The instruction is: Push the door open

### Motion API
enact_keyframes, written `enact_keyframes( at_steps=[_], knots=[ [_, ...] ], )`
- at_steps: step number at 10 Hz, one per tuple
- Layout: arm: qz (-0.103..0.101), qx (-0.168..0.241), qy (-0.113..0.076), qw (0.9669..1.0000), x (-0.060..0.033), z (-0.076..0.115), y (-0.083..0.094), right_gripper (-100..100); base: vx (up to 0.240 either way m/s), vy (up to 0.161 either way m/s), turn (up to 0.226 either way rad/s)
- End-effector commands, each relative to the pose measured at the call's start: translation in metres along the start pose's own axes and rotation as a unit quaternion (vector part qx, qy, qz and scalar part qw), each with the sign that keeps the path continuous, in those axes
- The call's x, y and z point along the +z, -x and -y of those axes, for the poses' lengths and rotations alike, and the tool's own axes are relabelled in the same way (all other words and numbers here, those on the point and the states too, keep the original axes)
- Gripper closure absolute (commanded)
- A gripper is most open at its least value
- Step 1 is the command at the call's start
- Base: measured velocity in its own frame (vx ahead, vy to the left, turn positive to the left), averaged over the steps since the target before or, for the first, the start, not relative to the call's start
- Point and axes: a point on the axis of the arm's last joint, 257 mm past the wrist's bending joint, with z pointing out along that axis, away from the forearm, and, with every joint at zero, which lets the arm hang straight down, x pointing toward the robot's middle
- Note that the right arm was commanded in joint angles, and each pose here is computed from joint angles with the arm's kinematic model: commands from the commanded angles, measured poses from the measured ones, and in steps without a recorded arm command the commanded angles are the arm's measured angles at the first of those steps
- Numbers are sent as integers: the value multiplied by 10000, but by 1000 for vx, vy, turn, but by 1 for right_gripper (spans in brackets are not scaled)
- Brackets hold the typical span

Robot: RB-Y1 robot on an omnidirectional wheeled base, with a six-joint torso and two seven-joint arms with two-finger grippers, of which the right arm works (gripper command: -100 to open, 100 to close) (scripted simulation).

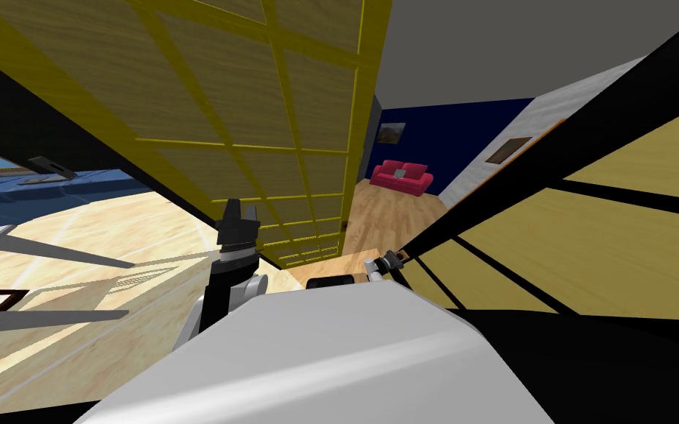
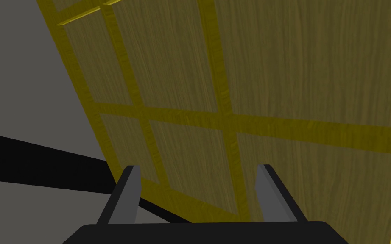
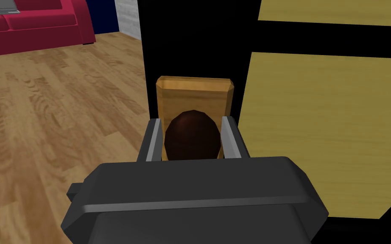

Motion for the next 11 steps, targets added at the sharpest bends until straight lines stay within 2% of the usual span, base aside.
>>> enact_keyframes(
  at_steps=[1, 4, 7, 10, 11],
  knots=[
    [-93, 34, 231, 9997, 65, -119, -54, 100, 44, -111, 77],
    [-10, 54, 442, 9990, 42, -214, -7, 100, 31, -85, 40],
    [129, 79, 662, 9977, -41, -298, 74, 100, 28, -71, 60],
    [273, 97, 809, 9963, -151, -344, 156, 100, 34, -52, 31],
    [248, 92, 759, 9968, -136, -320, 141, 100, 14, -18, 7]
  ],
)
